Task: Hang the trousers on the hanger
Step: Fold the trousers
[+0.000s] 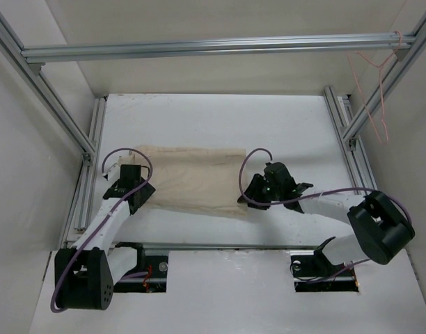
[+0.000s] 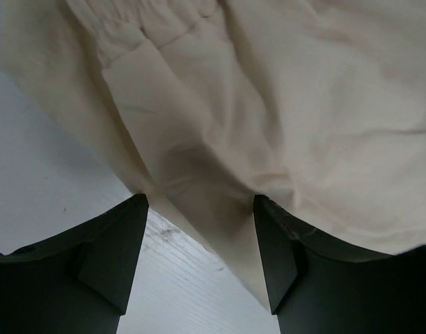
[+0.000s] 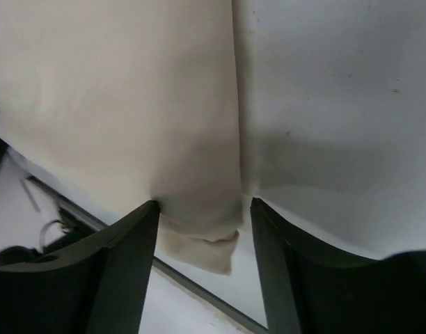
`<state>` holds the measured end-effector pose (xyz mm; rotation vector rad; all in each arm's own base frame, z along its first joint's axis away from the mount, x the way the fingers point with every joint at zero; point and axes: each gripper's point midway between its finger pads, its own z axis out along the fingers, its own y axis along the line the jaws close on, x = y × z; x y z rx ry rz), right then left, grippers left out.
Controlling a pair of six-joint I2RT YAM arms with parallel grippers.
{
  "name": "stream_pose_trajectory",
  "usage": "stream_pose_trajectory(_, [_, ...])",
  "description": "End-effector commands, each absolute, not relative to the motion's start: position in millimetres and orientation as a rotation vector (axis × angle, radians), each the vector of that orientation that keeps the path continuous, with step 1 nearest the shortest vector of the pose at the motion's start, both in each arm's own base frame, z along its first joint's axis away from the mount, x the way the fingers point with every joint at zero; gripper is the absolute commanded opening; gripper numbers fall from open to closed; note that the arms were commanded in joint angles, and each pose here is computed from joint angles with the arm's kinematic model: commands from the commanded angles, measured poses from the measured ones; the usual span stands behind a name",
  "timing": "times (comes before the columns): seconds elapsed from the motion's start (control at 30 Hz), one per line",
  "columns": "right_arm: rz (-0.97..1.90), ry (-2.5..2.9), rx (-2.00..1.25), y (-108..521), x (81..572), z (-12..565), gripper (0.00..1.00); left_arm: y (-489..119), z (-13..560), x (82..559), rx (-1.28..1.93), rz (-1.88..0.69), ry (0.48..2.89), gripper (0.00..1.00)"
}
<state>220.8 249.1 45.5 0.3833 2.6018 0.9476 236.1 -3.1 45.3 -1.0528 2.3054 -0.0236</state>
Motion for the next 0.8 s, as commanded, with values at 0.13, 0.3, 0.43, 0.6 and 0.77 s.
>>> stream_pose_trajectory(0.13, [1.048,2.415,0.505,249,280,71,0.24,10,23,237,-1.173,-0.063,2.274,0.61])
stream_pose_trajectory(0.3, [0.925,2.421,0.591,222,294,70,0.22,7,19,237,-1.186,-0.089,2.296,0.61])
stream_pose_trajectory(0.43, [0.849,2.473,0.586,211,281,58,0.36,10,36,238,-1.176,-0.105,2.258,0.62])
stream_pose_trajectory(0.6, [0.749,2.406,0.547,192,280,95,0.69,-1,95,248,-1.083,-0.169,2.188,0.65])
stream_pose_trajectory(0.77, [0.611,2.258,0.369,182,300,201,0.77,-14,167,254,-0.938,-0.157,2.093,0.64])
